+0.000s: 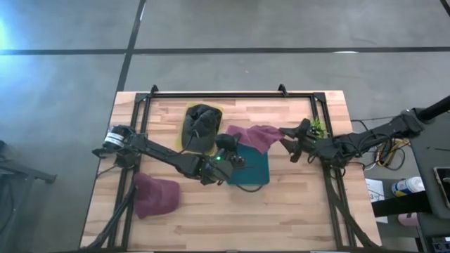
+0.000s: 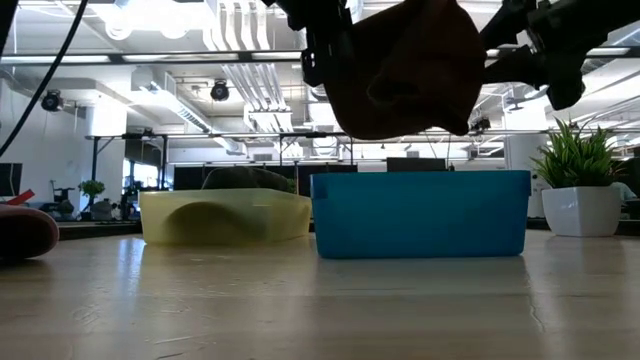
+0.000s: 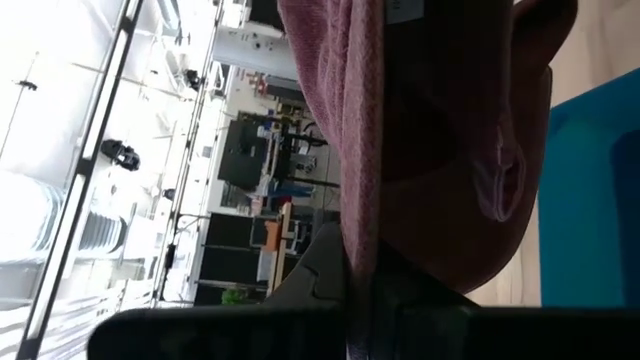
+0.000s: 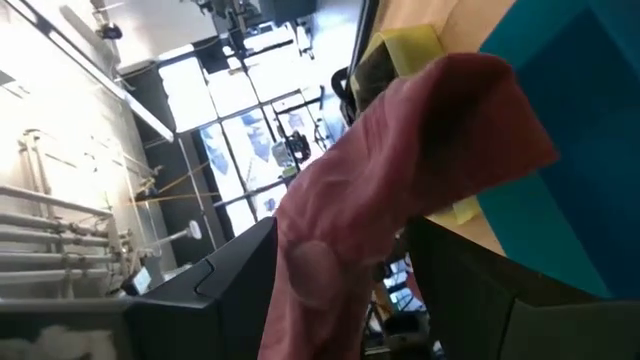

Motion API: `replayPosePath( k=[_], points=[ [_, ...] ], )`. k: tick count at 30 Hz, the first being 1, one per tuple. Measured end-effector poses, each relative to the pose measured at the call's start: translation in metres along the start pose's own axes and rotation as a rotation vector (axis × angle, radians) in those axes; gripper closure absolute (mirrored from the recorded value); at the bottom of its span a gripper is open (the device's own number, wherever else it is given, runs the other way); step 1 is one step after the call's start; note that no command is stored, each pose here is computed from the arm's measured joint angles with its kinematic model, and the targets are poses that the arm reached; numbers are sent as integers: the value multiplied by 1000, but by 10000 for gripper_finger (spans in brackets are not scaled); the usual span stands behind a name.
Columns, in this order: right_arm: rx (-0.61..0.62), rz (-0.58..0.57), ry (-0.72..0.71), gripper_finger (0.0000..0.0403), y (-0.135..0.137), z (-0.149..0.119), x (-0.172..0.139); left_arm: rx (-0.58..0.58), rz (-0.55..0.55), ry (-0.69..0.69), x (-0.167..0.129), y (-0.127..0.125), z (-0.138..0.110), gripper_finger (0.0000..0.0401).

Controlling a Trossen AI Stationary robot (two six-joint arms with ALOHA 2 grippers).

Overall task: Pick & Place hat
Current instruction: Put the top red cap into the blue bin

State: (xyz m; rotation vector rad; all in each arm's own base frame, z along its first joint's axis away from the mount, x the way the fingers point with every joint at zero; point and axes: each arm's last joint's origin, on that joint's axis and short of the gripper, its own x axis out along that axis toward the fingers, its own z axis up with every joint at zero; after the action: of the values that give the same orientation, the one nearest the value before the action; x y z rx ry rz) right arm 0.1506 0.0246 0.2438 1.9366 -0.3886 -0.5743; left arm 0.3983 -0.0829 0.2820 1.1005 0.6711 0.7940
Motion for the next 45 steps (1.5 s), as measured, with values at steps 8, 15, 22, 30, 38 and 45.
replayPosePath(
  k=[8,15,22,30,38,45],
  points=[
    [3,20,60,183,8,0,6,34,-39,-36,2,-11,-5,396],
    [-13,-9,67,184,4,4,10,43,-46,-40,2,-13,-7,396],
    [-3,-33,96,237,-2,6,11,3,-75,-82,2,-14,-6,372],
    [-25,-36,95,369,-2,7,12,-73,-119,-144,2,-14,-3,314],
    [-78,-37,92,388,-3,7,12,-107,-19,-19,-8,-14,-4,285],
    [-235,-21,57,389,0,12,16,-204,86,84,-31,-13,-4,284]
  ],
)
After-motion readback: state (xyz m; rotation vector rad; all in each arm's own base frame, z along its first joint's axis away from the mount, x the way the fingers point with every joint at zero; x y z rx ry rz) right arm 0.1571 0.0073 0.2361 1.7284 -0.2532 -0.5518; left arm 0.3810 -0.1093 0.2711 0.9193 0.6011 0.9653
